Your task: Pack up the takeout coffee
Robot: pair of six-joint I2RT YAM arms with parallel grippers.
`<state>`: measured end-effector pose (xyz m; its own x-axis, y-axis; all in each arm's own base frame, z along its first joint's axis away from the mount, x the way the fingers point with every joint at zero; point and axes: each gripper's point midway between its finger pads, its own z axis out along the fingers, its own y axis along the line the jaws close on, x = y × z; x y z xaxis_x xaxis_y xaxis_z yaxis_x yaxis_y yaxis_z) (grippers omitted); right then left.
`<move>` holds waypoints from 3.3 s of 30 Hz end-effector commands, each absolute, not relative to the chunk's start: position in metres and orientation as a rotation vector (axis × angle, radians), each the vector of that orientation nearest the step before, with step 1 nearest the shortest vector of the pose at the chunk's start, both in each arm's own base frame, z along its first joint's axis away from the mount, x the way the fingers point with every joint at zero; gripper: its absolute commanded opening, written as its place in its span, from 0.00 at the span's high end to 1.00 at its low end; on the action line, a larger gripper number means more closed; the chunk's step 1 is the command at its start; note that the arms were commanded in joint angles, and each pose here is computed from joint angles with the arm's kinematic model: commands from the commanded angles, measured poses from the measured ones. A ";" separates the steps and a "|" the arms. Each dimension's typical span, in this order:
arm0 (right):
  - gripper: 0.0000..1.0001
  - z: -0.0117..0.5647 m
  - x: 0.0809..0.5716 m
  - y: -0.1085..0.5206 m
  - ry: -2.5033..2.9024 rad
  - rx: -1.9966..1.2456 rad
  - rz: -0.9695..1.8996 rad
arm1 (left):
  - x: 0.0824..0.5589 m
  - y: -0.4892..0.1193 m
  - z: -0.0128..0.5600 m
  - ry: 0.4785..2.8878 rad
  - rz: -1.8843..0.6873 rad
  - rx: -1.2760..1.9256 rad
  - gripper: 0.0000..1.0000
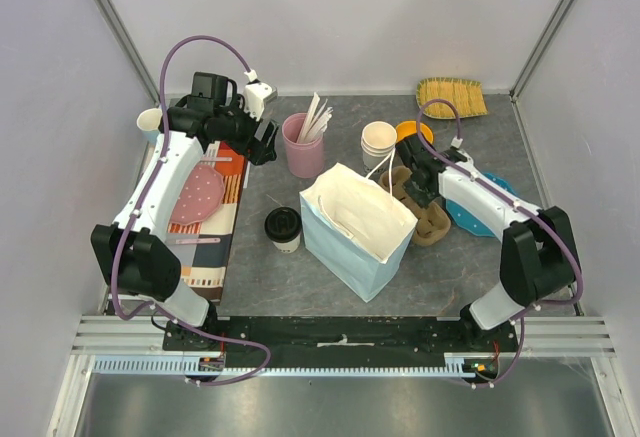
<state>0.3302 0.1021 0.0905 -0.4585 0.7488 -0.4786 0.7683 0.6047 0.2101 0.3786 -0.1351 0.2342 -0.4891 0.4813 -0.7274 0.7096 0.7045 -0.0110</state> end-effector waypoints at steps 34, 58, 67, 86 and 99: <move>0.54 0.103 0.332 0.111 2.275 1.206 0.065 | 0.380 -0.134 0.240 2.140 -0.382 0.947 0.07; 0.49 0.111 0.334 0.109 2.265 1.174 0.059 | 0.380 -0.134 0.241 2.137 -0.387 0.949 0.07; 0.55 0.121 0.335 0.106 2.238 1.174 0.067 | 0.380 -0.134 0.242 2.135 -0.384 0.950 0.07; 0.55 0.171 0.336 0.091 2.151 1.107 0.045 | 0.380 -0.134 0.246 2.124 -0.382 0.949 0.07; 0.56 0.274 0.342 0.064 1.953 0.998 0.031 | 0.380 -0.135 0.250 2.119 -0.388 0.936 0.07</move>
<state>0.3445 0.0805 0.2252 -0.3328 0.6862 -0.6469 0.6533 0.6624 0.3666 0.3789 -0.1347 0.2341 -0.4809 0.4897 -0.7273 0.7154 0.6987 -0.0026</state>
